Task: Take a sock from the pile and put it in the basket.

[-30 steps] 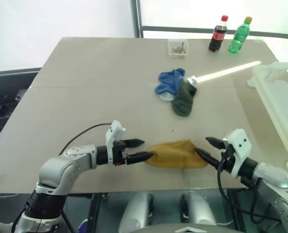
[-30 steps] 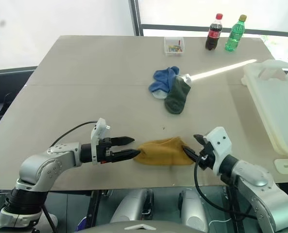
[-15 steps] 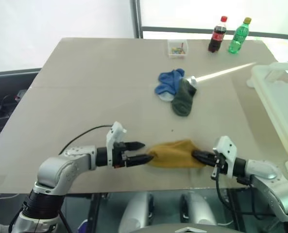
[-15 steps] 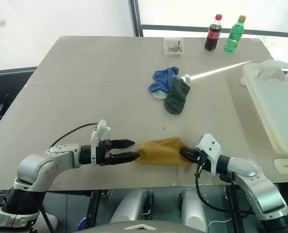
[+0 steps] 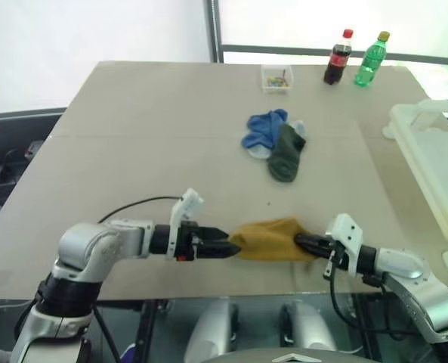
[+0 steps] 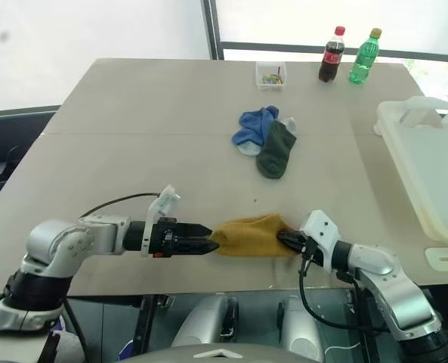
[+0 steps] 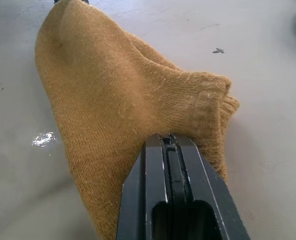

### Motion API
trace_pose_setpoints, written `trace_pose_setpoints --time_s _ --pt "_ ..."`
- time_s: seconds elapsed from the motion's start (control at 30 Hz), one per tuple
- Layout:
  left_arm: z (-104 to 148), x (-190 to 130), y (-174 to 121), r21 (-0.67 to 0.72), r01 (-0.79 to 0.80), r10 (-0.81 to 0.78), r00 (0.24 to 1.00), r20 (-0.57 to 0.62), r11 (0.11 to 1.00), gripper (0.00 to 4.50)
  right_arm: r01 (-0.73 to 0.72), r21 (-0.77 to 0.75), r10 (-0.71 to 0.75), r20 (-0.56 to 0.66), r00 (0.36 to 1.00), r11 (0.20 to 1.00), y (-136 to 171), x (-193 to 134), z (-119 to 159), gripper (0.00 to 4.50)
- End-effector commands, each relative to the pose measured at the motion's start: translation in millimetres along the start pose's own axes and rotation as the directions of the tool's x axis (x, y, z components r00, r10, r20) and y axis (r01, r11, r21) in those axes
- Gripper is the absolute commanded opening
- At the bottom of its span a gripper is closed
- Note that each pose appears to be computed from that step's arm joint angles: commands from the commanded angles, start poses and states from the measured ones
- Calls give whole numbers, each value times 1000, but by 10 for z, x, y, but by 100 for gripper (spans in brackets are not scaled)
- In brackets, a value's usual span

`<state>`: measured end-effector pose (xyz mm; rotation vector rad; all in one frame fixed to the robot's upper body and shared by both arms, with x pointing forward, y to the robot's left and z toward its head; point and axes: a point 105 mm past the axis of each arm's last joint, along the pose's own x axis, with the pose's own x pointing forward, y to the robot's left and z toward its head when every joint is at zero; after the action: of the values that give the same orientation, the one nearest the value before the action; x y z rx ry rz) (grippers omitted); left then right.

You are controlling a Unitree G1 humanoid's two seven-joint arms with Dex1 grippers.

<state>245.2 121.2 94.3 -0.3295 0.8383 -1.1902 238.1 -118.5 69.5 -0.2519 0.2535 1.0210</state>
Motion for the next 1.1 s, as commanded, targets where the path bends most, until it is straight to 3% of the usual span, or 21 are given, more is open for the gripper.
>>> trace_pose_setpoints --time_s 0.03,0.23,0.43,0.9,1.1 --pt "-161 189 -48 -100 80 -88 993 -77 992 450 9 10 -9 -13 1000 1000 26 1 -20 10" --pt "-33 336 -288 -144 258 -266 963 -38 955 450 22 12 -22 -11 1000 1000 40 -18 15 10" --pt "120 405 -377 -113 326 -325 945 26 939 450 39 16 -39 -20 999 999 24 -81 21 10" --pt "347 286 -371 42 314 -317 939 136 949 450 62 23 -62 -25 998 998 21 -110 0 10" --pt "424 379 -367 118 296 -311 939 148 948 450 55 15 -54 -23 998 998 48 -86 -9 10"
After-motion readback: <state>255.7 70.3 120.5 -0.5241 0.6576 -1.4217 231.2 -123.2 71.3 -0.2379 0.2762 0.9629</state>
